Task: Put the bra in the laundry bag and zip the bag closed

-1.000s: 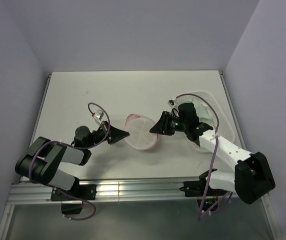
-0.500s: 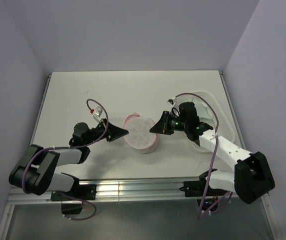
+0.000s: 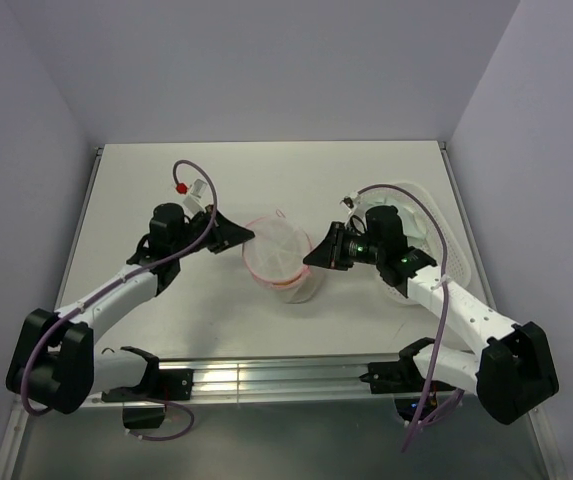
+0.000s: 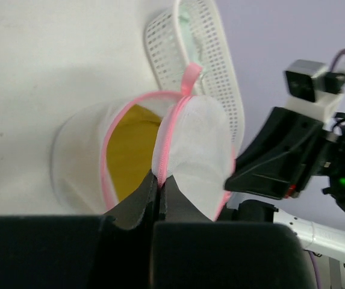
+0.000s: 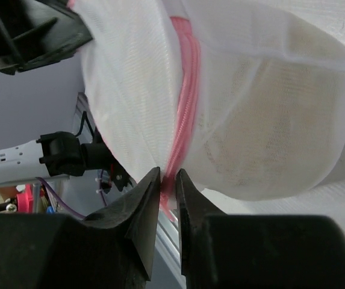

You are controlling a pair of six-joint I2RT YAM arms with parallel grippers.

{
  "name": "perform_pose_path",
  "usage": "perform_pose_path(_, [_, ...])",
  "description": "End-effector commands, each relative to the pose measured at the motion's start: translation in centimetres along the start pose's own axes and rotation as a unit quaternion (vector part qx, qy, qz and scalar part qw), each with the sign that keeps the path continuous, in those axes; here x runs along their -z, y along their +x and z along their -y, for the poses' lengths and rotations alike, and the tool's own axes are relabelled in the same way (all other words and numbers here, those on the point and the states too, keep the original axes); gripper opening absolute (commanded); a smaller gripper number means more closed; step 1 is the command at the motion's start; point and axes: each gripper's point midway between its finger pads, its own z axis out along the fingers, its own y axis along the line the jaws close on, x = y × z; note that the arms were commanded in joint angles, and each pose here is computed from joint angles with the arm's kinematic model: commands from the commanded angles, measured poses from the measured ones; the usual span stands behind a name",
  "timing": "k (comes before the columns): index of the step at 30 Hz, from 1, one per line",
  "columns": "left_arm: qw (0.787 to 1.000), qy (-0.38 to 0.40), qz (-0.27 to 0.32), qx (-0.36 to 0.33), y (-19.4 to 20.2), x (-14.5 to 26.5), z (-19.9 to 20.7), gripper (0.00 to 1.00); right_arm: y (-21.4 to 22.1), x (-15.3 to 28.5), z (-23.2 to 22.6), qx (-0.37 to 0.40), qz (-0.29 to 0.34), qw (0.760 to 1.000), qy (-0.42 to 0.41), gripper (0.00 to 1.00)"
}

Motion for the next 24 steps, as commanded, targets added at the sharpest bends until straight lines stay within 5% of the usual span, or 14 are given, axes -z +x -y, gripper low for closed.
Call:
perform_pose_path(1, [0.998,-0.054,0.009,-0.010,-0.6,-0.2,-2.3,0.00,0.4,0.7,-0.1,0.008,0.000,1.000,-0.004,0.22])
perform_pose_path(9, [0.999,-0.049,-0.009,-0.010,0.5,0.1,-2.5,0.00,0.4,0.4,0.1,0.002,-0.001,1.000,-0.003,0.25])
perform_pose_path(16, [0.999,-0.015,-0.032,-0.011,1.7,0.0,-1.7,0.00,0.3,0.1,0.9,-0.003,-0.002,1.000,0.014,0.51])
perform_pose_path(24, [0.998,0.028,-0.058,-0.016,2.9,-0.4,-0.2,0.00,-0.2,-0.3,2.2,-0.006,0.003,0.999,0.048,0.51])
